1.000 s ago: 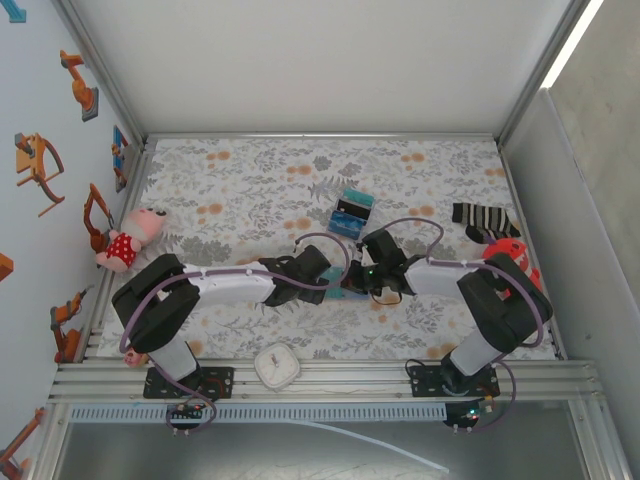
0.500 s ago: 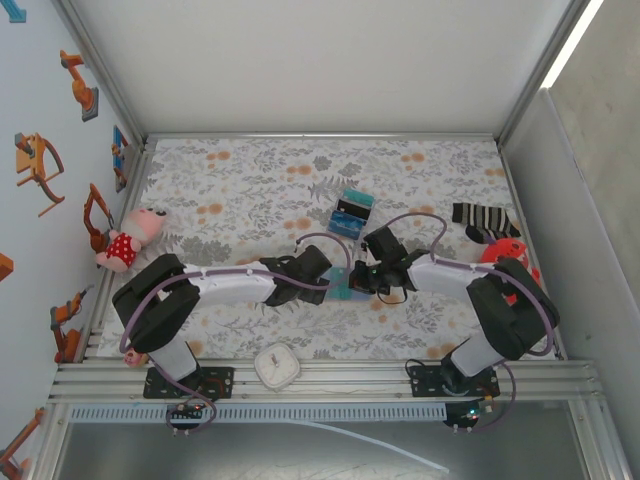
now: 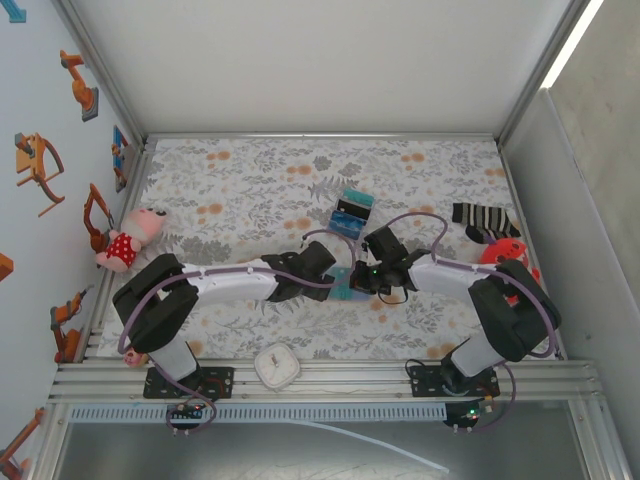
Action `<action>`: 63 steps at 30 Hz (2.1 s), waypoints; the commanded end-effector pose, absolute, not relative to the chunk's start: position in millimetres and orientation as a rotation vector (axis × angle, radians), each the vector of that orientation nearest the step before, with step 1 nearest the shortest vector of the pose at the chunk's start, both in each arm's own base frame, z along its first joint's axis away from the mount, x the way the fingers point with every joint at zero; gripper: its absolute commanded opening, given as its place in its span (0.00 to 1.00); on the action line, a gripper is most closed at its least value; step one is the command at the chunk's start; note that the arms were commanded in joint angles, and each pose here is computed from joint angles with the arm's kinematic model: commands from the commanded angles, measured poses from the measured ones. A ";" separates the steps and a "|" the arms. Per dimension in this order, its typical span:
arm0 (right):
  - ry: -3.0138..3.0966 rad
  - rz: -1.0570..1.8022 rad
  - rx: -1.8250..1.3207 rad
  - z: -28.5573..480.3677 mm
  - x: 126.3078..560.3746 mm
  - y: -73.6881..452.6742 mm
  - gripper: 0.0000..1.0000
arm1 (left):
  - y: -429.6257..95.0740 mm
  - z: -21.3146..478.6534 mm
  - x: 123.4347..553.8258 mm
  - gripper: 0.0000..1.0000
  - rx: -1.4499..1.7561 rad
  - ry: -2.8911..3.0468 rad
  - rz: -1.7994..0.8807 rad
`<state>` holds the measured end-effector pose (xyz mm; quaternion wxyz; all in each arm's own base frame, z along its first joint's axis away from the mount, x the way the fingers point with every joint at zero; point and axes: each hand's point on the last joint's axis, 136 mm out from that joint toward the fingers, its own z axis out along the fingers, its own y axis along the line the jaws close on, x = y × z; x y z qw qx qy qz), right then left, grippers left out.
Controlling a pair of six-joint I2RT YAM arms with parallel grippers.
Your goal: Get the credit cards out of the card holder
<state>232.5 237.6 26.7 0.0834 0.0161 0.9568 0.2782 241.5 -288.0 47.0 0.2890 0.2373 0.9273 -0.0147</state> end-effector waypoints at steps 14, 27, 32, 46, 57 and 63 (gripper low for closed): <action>2.816 0.803 0.065 40.6 238.9 232.3 0.00 | -294.9 28.0 247.0 0.97 0.717 2.494 0.060; 2.760 1.001 0.180 34.3 234.1 245.2 0.31 | -286.3 13.2 237.3 0.97 0.700 2.570 0.089; 2.777 0.963 0.214 28.8 231.3 239.0 0.32 | -283.3 11.4 233.2 0.97 0.671 2.596 0.081; 2.772 1.050 0.262 17.3 229.6 246.6 0.26 | -284.1 7.3 224.9 0.97 0.659 2.637 0.040; 2.715 1.118 0.204 31.1 234.3 254.7 0.00 | -285.3 12.4 225.4 0.97 0.654 2.634 0.026; 2.725 1.021 0.156 37.1 234.6 244.6 0.00 | -283.4 13.5 226.5 0.97 0.641 2.629 0.036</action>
